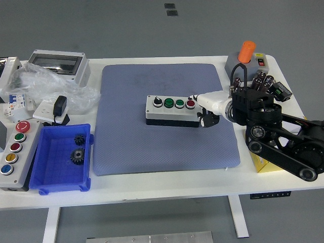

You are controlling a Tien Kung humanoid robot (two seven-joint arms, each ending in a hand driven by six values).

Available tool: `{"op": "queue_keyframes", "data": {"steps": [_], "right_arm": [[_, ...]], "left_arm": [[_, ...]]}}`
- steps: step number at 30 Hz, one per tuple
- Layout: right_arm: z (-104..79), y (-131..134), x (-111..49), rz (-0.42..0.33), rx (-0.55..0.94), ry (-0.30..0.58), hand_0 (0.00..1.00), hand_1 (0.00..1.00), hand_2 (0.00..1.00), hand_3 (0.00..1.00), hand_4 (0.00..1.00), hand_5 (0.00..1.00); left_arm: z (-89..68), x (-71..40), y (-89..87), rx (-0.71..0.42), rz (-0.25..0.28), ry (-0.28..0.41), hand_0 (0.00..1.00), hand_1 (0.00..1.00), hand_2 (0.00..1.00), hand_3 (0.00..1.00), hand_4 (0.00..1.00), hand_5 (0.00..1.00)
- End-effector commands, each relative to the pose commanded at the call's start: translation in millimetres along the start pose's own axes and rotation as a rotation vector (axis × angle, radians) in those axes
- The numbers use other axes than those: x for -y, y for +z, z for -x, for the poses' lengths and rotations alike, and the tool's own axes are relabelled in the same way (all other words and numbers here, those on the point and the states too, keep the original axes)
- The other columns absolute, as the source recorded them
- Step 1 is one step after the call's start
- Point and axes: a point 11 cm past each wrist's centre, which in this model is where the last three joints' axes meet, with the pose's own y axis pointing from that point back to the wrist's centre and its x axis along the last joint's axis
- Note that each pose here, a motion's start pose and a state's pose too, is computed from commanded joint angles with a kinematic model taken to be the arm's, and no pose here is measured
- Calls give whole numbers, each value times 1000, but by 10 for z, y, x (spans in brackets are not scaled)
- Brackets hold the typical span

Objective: Pick up the button,place it on the desk,press the button,press the button

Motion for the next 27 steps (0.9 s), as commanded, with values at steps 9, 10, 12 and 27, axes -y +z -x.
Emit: {"op": "queue_keyframes", "data": {"steps": [9, 10, 12, 27], "right_arm": [[81, -4, 37, 1, 0, -31, 385, 522, 333, 998, 101, 41], [96, -5, 47, 2, 2, -37, 385, 522, 333, 998, 101, 41], [128, -1, 66, 5, 5, -49, 385, 522, 333, 998, 101, 41], [-105, 107, -54, 7, 85, 58, 378, 517, 326, 998, 115, 35]], "left_arm": [[12, -2, 20, -1, 6, -1, 623, 667, 572, 610, 665, 342], [14, -2, 23, -1, 7, -2, 623, 667, 572, 610, 665, 342], [16, -3, 29, -1, 9, -2, 623, 667, 572, 610, 665, 342], [16, 1, 16, -5, 13, 1, 623, 668, 573, 610, 671, 345]]}}
